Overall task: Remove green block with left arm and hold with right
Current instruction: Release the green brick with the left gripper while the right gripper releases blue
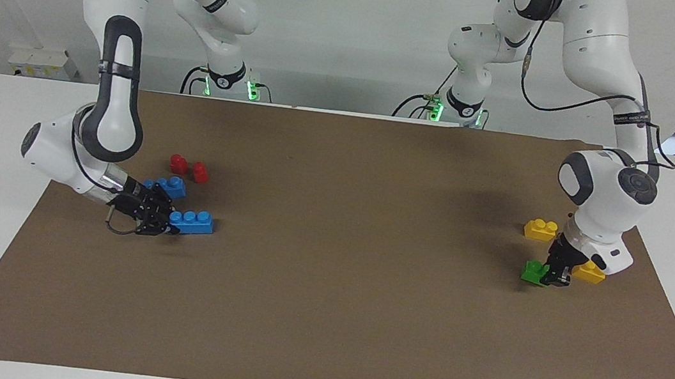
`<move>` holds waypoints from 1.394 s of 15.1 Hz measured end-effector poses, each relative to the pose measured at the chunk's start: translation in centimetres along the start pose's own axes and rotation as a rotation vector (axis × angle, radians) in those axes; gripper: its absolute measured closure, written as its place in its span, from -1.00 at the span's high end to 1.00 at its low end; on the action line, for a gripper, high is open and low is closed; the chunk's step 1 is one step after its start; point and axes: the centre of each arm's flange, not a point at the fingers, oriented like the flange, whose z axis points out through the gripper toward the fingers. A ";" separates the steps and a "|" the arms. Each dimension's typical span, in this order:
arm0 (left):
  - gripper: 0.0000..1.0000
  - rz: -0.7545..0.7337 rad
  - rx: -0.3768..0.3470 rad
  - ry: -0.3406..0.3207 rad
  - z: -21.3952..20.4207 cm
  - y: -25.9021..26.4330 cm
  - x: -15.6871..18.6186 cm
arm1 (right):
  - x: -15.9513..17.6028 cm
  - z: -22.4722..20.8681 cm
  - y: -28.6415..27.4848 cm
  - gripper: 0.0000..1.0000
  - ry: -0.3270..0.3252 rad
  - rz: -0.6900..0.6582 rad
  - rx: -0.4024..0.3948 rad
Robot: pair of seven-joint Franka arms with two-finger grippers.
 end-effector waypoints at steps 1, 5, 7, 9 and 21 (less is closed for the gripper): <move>-0.32 0.005 -0.002 0.001 0.0 0.1 0.0 | 0.1 0.0 0.1 -0.21 0.003 -0.004 -0.003; -0.31 0.022 -0.016 0.008 0.0 0.2 0.1 | 0.2 -0.6 -0.2 0.63 0.024 -0.034 -0.007; -0.22 0.036 -0.022 0.012 0.4 0.3 0.2 | -0.2 -2.0 -0.8 0.79 0.060 -0.069 -0.007; 0.12 0.047 -0.018 0.010 1.0 0.3 0.2 | -1.3 -4.3 -1.6 0.98 0.128 -0.140 -0.026; 1.00 0.241 0.007 -0.003 -7.9 0.8 -0.3 | -17.6 -16.4 -1.3 1.00 0.370 -0.903 -0.351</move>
